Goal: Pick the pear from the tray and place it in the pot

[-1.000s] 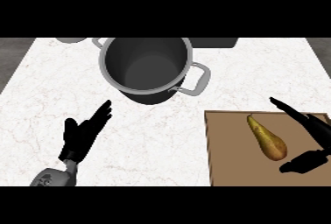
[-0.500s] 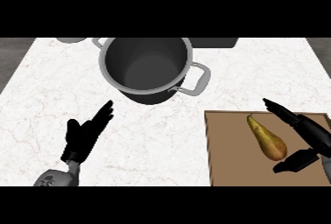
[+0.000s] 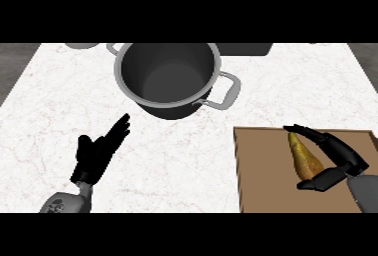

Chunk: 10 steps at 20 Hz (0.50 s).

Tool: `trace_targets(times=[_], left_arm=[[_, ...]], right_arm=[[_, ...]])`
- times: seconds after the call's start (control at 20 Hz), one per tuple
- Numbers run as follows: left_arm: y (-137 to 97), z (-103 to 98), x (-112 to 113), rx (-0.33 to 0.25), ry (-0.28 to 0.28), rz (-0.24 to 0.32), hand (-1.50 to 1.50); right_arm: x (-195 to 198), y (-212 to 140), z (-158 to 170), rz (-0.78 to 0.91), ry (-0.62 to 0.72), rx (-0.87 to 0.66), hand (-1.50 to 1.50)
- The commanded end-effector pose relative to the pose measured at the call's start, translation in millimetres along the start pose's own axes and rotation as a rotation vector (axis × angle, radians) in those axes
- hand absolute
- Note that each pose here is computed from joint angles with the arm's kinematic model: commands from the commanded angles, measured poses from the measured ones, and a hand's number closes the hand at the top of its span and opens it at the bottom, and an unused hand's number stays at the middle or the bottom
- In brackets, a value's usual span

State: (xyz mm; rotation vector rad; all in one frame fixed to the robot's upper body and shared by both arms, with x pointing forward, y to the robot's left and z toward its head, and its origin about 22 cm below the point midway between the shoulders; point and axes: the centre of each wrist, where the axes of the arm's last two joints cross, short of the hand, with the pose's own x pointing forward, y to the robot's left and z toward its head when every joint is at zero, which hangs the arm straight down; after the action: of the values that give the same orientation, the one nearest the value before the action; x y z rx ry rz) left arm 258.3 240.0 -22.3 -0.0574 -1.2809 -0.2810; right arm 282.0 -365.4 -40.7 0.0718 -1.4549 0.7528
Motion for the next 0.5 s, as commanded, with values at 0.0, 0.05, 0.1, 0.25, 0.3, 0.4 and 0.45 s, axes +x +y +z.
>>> trace_targets(times=[0.0, 0.05, 0.1, 0.25, 0.3, 0.4, 0.45], left_arm=[[-1.5, 5.3, -8.5, -0.007, -0.002, -0.003, 0.0], [14.2, 1.0, -2.0, 0.004, -0.001, -0.013, 0.0], [5.6, -2.6, -7.9, -0.018, -0.002, 0.004, 0.0], [-2.3, 3.7, -0.4, -0.017, 0.014, 0.004, 0.0], [1.0, 9.7, -11.8, -0.011, 0.004, 0.009, 0.0], [-4.4, 2.6, 12.1, -0.01, -0.013, -0.016, 0.0], [0.4, -6.0, 10.9, -0.018, -0.013, -0.005, 0.0]], right_arm=[[-27.4, 19.2, 17.6, 0.156, -0.043, 0.082, 1.5], [-24.1, 13.0, -0.5, 0.084, -0.016, 0.062, 1.5], [-23.9, 17.0, -16.6, 0.048, -0.035, 0.034, 1.5], [-35.4, 15.2, 5.5, -0.03, -0.043, 0.031, 1.5], [-37.8, 21.2, 5.3, -0.046, -0.06, 0.018, 1.5], [-36.9, 24.1, 3.3, -0.085, -0.069, 0.03, 1.5], [-42.2, 30.4, -1.6, -0.09, -0.086, 0.017, 1.5]])
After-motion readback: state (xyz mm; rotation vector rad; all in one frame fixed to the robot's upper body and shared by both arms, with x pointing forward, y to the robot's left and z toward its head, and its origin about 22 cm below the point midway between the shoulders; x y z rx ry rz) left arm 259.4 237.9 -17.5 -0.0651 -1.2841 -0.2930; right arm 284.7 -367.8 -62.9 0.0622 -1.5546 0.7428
